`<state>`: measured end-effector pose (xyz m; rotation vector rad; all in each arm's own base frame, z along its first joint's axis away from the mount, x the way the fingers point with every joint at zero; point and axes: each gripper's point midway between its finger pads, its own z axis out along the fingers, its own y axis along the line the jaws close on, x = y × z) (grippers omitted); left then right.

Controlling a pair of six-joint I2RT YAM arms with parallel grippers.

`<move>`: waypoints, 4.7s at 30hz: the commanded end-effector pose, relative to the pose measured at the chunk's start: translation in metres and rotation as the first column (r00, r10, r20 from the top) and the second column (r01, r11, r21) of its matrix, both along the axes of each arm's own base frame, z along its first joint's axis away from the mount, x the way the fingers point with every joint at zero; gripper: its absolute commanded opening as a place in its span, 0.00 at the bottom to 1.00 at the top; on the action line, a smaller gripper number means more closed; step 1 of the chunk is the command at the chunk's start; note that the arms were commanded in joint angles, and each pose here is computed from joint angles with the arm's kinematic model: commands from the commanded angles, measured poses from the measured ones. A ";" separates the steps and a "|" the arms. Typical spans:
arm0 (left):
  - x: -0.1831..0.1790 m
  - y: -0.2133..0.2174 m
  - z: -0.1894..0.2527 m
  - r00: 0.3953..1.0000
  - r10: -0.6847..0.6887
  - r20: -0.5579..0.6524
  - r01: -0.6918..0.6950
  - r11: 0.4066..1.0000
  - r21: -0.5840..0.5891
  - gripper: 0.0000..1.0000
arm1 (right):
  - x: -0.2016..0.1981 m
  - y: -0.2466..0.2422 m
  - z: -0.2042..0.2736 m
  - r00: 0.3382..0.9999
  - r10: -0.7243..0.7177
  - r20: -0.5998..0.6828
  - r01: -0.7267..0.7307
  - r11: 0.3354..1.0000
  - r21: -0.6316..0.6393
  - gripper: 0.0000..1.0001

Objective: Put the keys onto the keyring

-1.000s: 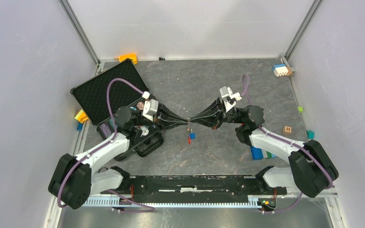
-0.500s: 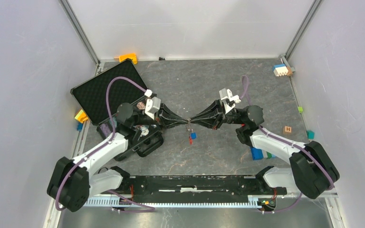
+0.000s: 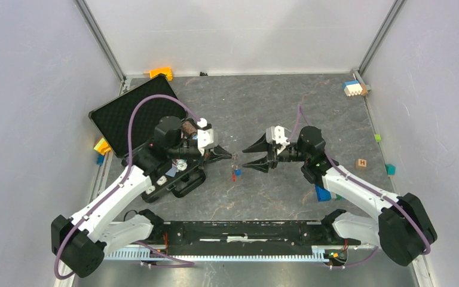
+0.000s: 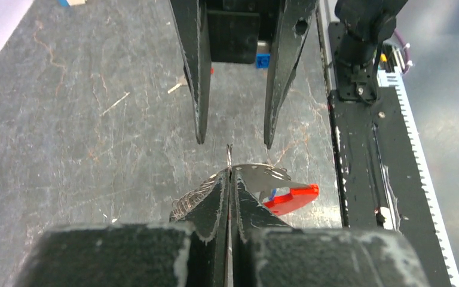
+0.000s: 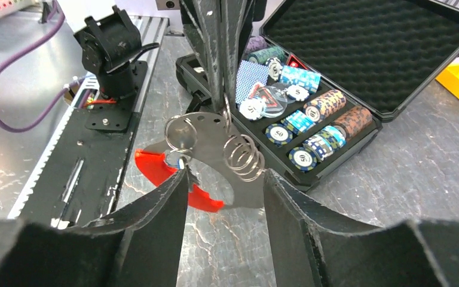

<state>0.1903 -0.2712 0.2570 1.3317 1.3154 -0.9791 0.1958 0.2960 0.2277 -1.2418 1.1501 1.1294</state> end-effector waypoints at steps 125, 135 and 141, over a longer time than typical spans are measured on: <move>-0.002 -0.021 -0.021 0.996 -0.083 0.022 0.086 0.985 -0.150 0.29 | -0.003 0.010 -0.004 0.998 0.028 0.053 -0.025 0.998 -0.063 0.00; -0.004 -0.023 -0.020 0.995 -0.098 0.017 0.100 0.983 -0.156 0.23 | -0.003 0.011 -0.005 0.998 0.030 0.047 -0.027 0.998 -0.062 0.00; -0.008 -0.024 -0.021 0.994 -0.113 0.008 0.113 0.981 -0.155 0.21 | -0.003 0.011 -0.005 0.999 0.031 0.044 -0.028 0.998 -0.059 0.00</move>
